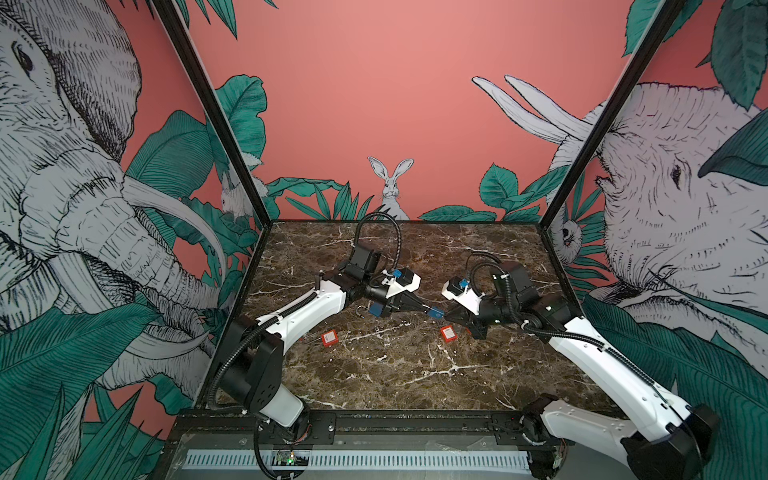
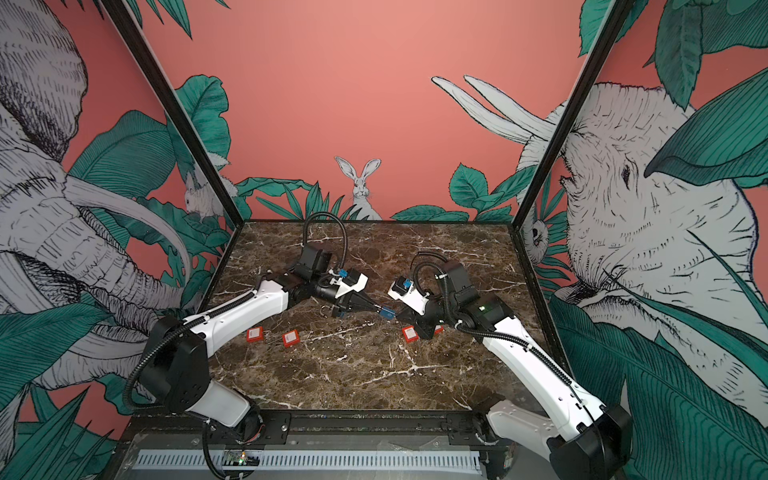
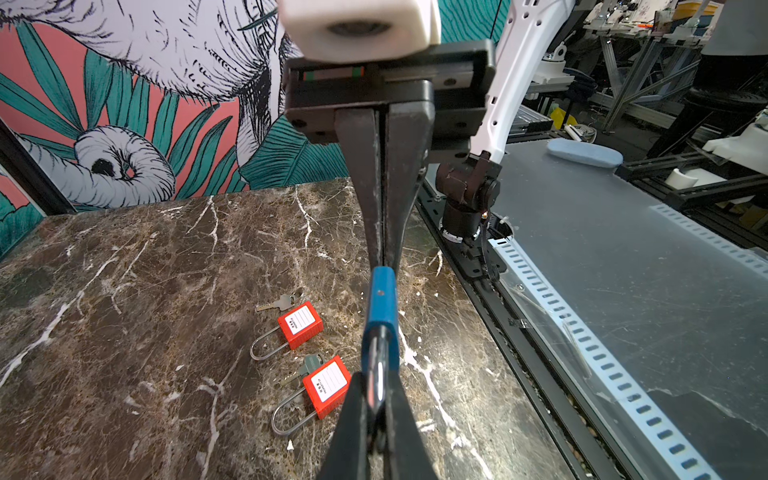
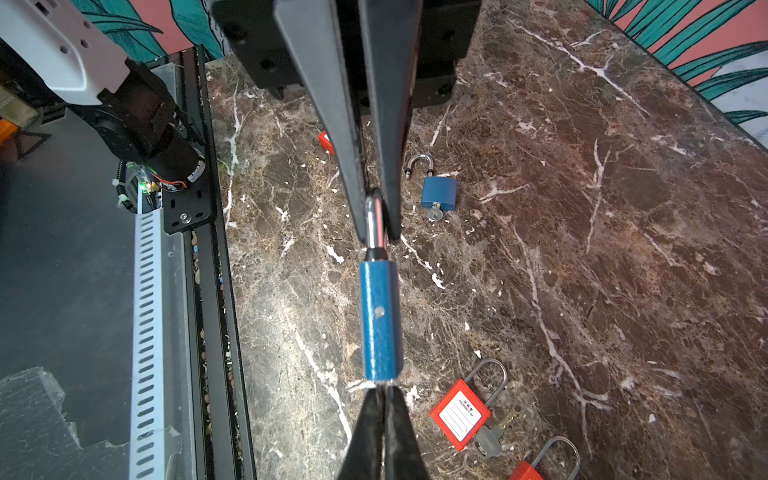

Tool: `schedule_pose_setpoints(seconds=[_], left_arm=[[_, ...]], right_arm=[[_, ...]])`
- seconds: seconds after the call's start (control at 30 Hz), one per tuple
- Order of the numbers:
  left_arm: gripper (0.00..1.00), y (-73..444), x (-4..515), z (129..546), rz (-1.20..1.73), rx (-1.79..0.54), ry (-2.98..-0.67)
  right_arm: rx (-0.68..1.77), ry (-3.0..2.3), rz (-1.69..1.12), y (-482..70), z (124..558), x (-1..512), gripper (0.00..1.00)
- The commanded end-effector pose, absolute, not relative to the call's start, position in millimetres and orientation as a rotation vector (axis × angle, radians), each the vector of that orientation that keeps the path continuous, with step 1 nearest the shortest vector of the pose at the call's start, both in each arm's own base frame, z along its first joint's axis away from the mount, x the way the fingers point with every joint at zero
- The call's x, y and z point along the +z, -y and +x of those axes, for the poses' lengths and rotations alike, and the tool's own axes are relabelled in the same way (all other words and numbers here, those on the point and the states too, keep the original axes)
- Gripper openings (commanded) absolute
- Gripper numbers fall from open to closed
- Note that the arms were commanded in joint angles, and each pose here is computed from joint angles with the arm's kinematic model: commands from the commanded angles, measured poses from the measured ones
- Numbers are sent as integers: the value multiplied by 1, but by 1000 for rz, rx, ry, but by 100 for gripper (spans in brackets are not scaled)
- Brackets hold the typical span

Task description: Lock with the key

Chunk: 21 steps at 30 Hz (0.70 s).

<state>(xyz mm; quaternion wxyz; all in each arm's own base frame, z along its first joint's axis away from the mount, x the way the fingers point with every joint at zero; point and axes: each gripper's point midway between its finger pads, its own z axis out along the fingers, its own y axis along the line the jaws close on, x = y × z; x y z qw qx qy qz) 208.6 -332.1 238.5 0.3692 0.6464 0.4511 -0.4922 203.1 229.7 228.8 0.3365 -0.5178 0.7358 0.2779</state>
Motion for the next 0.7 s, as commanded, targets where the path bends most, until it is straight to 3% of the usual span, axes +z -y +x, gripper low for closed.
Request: schedule_pose_setpoints(seconds=[0.0, 0.43, 0.67], left_arm=[[0, 328, 251, 200, 1671, -1257, -1088], [0, 310, 238, 213, 1635, -1301, -1140], [0, 302, 211, 210, 1749, -1344, -1343]], right_arm=[[696, -1912, -1370, -225, 198, 227, 0], [600, -2015, -1356, -200, 183, 206, 0], [436, -2036, -1195, -182, 202, 203, 0]])
